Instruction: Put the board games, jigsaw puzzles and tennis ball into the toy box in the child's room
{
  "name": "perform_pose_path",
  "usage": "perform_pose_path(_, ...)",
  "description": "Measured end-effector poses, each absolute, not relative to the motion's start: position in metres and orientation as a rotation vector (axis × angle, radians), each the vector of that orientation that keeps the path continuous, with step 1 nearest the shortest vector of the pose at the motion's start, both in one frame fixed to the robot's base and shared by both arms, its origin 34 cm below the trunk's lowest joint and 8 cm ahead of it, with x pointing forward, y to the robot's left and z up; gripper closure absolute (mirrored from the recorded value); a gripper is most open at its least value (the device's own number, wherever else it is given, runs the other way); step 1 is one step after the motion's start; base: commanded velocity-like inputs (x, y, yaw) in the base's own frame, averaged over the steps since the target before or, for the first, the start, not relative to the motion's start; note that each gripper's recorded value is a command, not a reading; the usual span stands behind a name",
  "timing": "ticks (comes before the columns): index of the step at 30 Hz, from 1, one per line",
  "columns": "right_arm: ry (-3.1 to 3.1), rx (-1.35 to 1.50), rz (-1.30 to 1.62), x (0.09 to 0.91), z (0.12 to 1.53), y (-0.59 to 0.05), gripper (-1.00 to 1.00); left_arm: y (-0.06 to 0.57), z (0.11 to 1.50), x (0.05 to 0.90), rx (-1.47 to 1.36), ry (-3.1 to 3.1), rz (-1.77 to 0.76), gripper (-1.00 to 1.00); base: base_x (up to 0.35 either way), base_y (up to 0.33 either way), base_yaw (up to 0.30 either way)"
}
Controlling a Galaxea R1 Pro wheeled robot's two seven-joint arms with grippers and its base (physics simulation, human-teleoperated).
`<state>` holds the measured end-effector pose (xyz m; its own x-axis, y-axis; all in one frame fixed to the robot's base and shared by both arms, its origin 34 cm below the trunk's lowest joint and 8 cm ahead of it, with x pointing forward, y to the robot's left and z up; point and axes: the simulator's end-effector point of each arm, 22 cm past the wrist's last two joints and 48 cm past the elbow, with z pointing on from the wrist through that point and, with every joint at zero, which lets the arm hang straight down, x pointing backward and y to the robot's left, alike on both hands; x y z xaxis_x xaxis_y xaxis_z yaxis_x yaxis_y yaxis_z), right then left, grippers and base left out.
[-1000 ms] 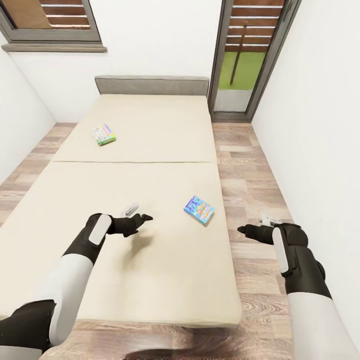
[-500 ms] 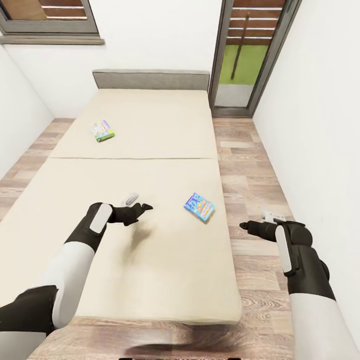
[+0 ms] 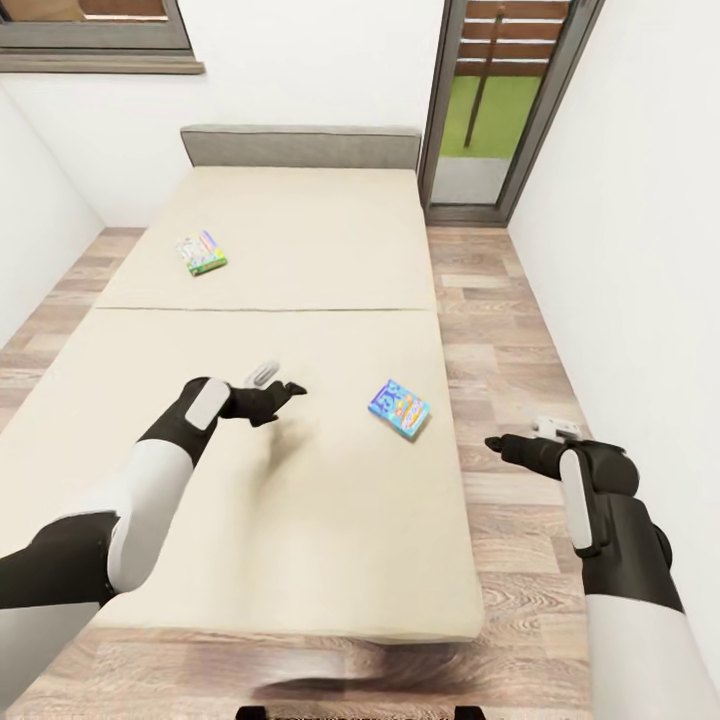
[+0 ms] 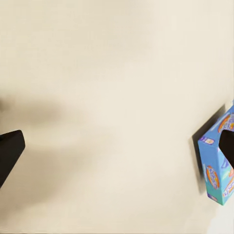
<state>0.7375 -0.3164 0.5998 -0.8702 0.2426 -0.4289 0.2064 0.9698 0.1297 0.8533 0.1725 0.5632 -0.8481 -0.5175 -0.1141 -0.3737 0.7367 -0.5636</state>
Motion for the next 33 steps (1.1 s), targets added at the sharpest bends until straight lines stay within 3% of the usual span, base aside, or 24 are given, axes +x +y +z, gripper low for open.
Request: perform_pose_path(33,2.658,0.378,0.071,0.726,0.586,-0.336,-1.00,0.165,0.553,0.884,-0.716,2.654,-0.784,-1.00,0.000,0.000,0.000)
